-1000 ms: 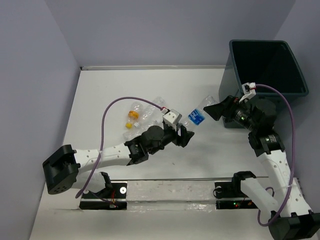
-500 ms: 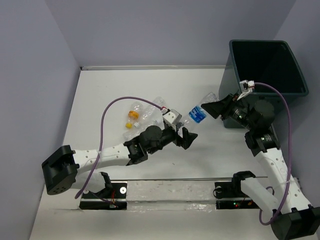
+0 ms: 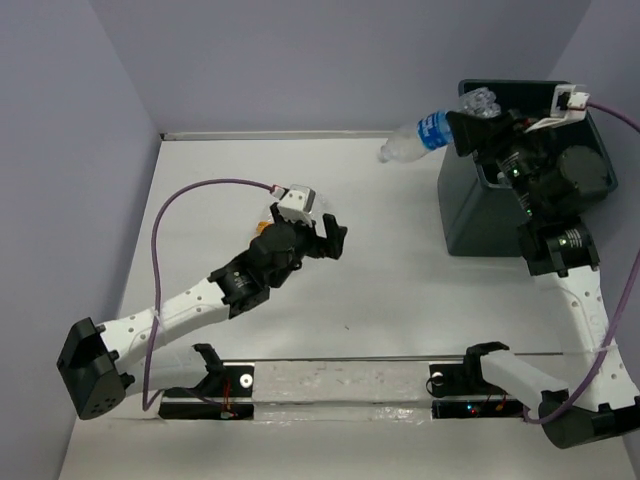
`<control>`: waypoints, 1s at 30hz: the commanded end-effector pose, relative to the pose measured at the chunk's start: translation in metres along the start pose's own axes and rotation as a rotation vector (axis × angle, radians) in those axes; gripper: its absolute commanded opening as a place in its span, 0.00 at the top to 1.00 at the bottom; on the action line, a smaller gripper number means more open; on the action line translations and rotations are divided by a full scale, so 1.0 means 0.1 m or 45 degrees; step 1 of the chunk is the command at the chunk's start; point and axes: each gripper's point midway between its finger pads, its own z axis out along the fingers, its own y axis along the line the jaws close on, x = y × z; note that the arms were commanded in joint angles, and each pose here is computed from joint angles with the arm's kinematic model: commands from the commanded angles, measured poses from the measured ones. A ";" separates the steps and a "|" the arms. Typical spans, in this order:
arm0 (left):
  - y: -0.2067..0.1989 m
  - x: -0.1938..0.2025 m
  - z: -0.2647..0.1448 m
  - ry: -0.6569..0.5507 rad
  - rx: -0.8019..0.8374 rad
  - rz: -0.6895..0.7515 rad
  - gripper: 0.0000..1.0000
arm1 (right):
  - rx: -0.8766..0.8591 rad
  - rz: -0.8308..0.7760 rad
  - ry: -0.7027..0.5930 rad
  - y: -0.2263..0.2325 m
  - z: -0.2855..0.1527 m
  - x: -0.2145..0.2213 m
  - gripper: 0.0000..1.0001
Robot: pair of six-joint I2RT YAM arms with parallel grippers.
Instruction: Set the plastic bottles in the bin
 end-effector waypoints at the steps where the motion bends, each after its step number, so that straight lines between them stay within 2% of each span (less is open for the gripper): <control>1: 0.80 -0.05 0.10 0.096 -0.387 -0.013 0.01 | 0.454 -0.252 -0.321 -0.42 -0.07 -0.91 0.73; 3: 0.98 -0.02 0.17 0.131 -0.496 0.021 0.01 | 0.635 -0.372 -0.369 -0.63 -0.17 -1.08 0.73; 4: 1.10 0.00 0.25 0.161 -0.562 0.053 0.01 | 0.810 -0.444 -0.400 -0.84 -0.29 -1.18 0.73; 8: 1.35 0.01 0.48 0.193 -0.692 0.147 0.01 | 1.154 -0.576 -0.415 -1.24 -0.57 -1.27 0.73; 10: 1.46 0.06 0.57 0.228 -0.731 0.176 0.01 | 1.196 -0.583 -0.429 -1.34 -0.65 -1.29 0.73; 11: 1.54 0.10 0.66 0.257 -0.741 0.180 0.01 | 1.215 -0.587 -0.428 -1.42 -0.66 -1.29 0.65; 12: 1.59 0.13 0.70 0.282 -0.739 0.196 0.01 | 1.222 -0.592 -0.425 -1.45 -0.65 -1.29 0.49; 13: 1.66 0.25 0.76 0.325 -0.745 0.205 0.01 | 1.225 -0.597 -0.411 -1.47 -0.62 -1.27 0.30; 14: 1.75 0.25 0.79 0.338 -0.750 0.195 0.01 | 1.229 -0.606 -0.397 -1.49 -0.61 -1.26 0.01; 16: 1.85 0.39 0.86 0.388 -0.750 0.216 0.01 | 1.196 -0.599 -0.348 -1.50 -0.54 -1.17 0.00; 19: 1.95 0.49 0.94 0.431 -0.756 0.263 0.01 | 1.025 -0.500 -0.333 -1.32 -0.47 -1.06 0.00; 23: 1.84 0.52 1.11 0.452 -0.651 0.289 0.01 | 0.717 -0.380 -0.311 -0.92 -0.39 -0.92 0.02; 30: 1.78 0.63 1.17 0.493 -0.568 0.301 0.01 | 0.486 -0.267 -0.264 -0.57 -0.44 -0.74 0.03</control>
